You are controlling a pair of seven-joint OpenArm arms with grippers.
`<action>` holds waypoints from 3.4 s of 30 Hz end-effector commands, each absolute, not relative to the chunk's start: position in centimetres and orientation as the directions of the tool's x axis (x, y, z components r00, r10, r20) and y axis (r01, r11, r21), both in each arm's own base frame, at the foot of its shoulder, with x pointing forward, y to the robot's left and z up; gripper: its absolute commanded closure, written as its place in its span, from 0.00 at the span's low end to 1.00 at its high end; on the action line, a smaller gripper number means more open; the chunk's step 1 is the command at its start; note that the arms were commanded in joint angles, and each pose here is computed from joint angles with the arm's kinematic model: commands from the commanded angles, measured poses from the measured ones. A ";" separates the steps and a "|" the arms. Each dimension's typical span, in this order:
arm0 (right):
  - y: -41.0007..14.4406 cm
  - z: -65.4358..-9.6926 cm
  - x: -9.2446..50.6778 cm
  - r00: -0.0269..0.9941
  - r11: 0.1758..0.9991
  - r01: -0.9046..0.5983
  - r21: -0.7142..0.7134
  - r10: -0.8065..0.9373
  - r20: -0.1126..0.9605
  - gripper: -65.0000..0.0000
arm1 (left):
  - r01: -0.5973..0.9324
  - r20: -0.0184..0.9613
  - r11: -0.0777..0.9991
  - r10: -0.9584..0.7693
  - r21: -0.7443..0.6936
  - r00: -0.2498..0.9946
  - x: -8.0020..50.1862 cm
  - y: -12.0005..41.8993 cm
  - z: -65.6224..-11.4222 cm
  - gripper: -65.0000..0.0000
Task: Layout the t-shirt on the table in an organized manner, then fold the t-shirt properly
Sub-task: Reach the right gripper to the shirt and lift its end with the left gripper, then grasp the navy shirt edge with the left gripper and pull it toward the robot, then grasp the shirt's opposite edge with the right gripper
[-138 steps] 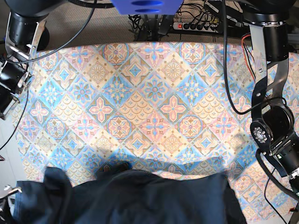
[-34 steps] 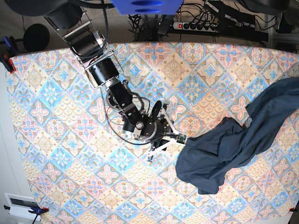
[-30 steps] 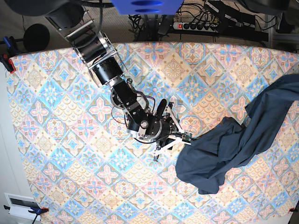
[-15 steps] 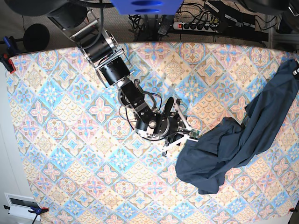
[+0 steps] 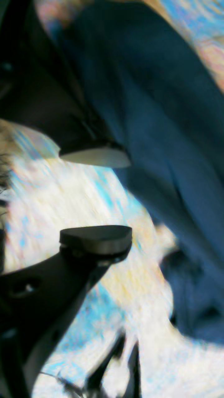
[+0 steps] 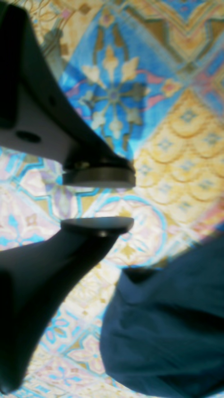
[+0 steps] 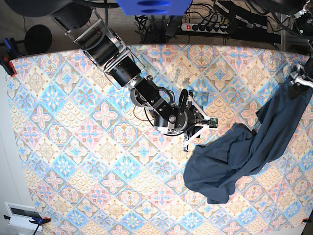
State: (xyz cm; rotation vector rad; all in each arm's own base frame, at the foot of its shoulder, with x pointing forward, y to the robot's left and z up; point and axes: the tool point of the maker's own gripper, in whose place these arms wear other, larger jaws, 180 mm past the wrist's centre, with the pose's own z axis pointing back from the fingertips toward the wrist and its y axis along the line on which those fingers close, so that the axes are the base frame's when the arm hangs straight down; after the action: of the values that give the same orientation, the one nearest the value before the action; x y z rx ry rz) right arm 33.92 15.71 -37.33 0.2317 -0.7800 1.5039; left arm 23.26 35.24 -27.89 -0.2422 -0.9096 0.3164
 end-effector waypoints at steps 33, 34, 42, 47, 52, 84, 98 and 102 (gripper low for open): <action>10.5 -32.2 38.0 -0.057 0.294 -0.866 -0.405 0.746 0.663 0.76 | -0.255 0.558 0.740 0.648 -0.622 0.518 36.8 27.1 -35.6 0.52; 10.2 -32.3 38.1 -0.056 0.294 -0.865 -0.407 0.750 0.659 0.76 | -0.257 0.564 0.738 0.653 -0.624 0.505 37.0 27.2 -35.5 0.52; 10.1 -32.1 38.1 -0.060 0.294 -0.862 -0.413 0.750 0.659 0.77 | -0.310 0.476 0.662 0.725 -0.683 0.498 38.8 26.7 -37.5 0.53; 9.0 -32.0 38.4 -0.061 0.298 -0.856 -0.423 0.754 0.655 0.77 | -0.329 0.421 0.607 0.766 -0.724 0.487 40.5 25.5 -38.7 0.54; 6.5 -30.6 39.6 -0.018 0.376 -0.833 -0.405 0.714 0.700 0.77 | -0.270 0.367 0.574 0.753 -0.773 0.547 41.6 20.5 -38.7 1.00; -16.7 -26.5 40.9 0.259 0.753 -0.542 -0.373 0.572 0.779 0.76 | 0.498 0.601 0.370 0.253 -0.784 0.758 37.6 -3.4 -24.9 0.39; -5.2 -28.1 34.7 0.055 0.503 -0.770 -0.393 0.666 0.744 0.76 | 0.242 0.598 0.582 0.560 -0.776 0.573 36.2 21.6 -26.0 0.39; -3.2 -31.1 31.5 0.073 0.444 -0.834 -0.327 0.677 0.732 0.76 | 0.174 0.595 0.620 0.578 -0.765 0.558 34.5 24.7 -27.0 0.39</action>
State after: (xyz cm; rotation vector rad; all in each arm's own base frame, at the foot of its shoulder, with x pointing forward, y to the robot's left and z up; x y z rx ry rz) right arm 30.86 -3.51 -32.68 0.1882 -0.9088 1.1464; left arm 33.66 24.19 -29.08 -0.8936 -0.9125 0.3090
